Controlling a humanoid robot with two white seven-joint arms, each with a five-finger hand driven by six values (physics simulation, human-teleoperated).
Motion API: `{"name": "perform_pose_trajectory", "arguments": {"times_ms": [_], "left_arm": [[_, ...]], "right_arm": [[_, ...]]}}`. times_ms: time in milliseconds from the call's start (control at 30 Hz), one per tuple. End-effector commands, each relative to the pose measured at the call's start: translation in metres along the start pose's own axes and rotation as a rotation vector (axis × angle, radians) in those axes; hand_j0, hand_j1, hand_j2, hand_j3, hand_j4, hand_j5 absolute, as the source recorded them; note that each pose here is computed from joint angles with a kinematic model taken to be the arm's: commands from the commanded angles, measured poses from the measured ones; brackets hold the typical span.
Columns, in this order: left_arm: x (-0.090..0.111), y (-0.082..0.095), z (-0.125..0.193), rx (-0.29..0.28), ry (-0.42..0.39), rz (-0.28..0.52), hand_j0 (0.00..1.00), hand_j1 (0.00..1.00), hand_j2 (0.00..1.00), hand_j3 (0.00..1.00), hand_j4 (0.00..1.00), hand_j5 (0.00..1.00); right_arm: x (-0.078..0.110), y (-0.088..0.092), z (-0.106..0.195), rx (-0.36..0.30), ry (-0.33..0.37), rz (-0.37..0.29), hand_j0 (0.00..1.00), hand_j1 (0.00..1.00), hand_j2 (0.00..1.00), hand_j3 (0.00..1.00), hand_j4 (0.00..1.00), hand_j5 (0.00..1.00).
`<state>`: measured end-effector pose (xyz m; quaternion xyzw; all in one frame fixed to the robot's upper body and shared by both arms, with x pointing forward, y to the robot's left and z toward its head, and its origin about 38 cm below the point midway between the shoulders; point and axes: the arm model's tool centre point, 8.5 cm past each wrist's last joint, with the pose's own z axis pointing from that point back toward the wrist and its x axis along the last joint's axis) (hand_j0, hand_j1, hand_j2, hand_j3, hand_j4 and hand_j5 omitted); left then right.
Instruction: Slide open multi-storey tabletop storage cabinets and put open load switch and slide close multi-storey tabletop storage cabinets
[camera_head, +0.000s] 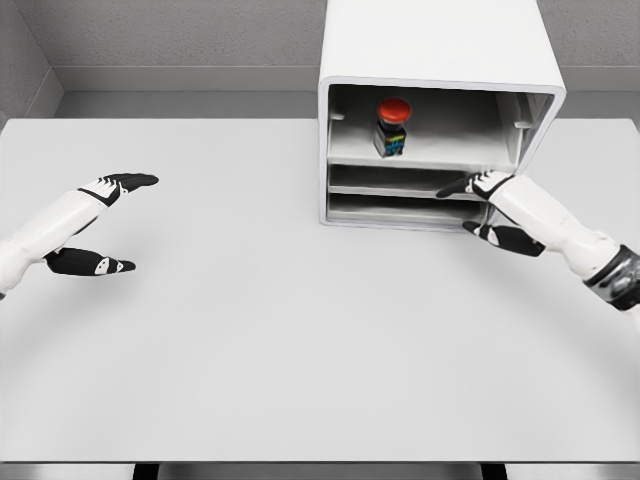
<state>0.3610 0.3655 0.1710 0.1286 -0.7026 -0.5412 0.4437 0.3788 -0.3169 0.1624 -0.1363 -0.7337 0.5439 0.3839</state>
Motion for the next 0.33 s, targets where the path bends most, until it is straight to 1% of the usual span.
{"name": "perform_pose_trajectory", "arguments": {"times_ms": [0, 100, 133, 167, 200, 233, 300], "left_arm": [[0.0, 0.001, 0.0, 0.005, -0.001, 0.006, 1.0, 1.0, 1.0, 1.0, 1.0, 1.0], [0.0, 0.002, 0.001, 0.007, 0.0, 0.005, 1.0, 1.0, 1.0, 1.0, 1.0, 1.0], [0.0, 0.002, 0.001, 0.009, 0.001, 0.004, 1.0, 1.0, 1.0, 1.0, 1.0, 1.0], [0.0, 0.002, 0.001, 0.009, 0.001, 0.004, 1.0, 1.0, 1.0, 1.0, 1.0, 1.0], [0.0, 0.002, 0.001, 0.009, 0.001, 0.004, 1.0, 1.0, 1.0, 1.0, 1.0, 1.0], [-0.001, 0.002, 0.001, 0.008, 0.002, 0.006, 1.0, 1.0, 1.0, 1.0, 1.0, 1.0], [-0.001, 0.002, 0.001, 0.01, 0.003, 0.005, 1.0, 1.0, 1.0, 1.0, 1.0, 1.0]], "right_arm": [[-0.001, 0.001, 0.001, -0.001, 0.003, -0.012, 0.69, 0.69, 0.69, 0.69, 0.69, 0.69], [-0.005, -0.001, 0.011, 0.012, 0.022, -0.004, 0.69, 0.69, 0.69, 0.69, 0.69, 0.69], [-0.01, -0.007, 0.021, 0.026, 0.042, 0.011, 0.69, 0.69, 0.69, 0.69, 0.69, 0.69], [-0.015, -0.012, 0.03, 0.031, 0.061, 0.011, 0.69, 0.69, 0.69, 0.69, 0.69, 0.69], [-0.021, -0.022, 0.042, 0.035, 0.09, 0.027, 0.69, 0.69, 0.69, 0.69, 0.69, 0.69], [-0.031, -0.029, 0.059, 0.037, 0.139, 0.037, 0.7, 0.7, 0.7, 0.7, 0.7, 0.7], [-0.04, -0.04, 0.078, 0.044, 0.187, 0.058, 0.7, 0.7, 0.7, 0.7, 0.7, 0.7]]}}
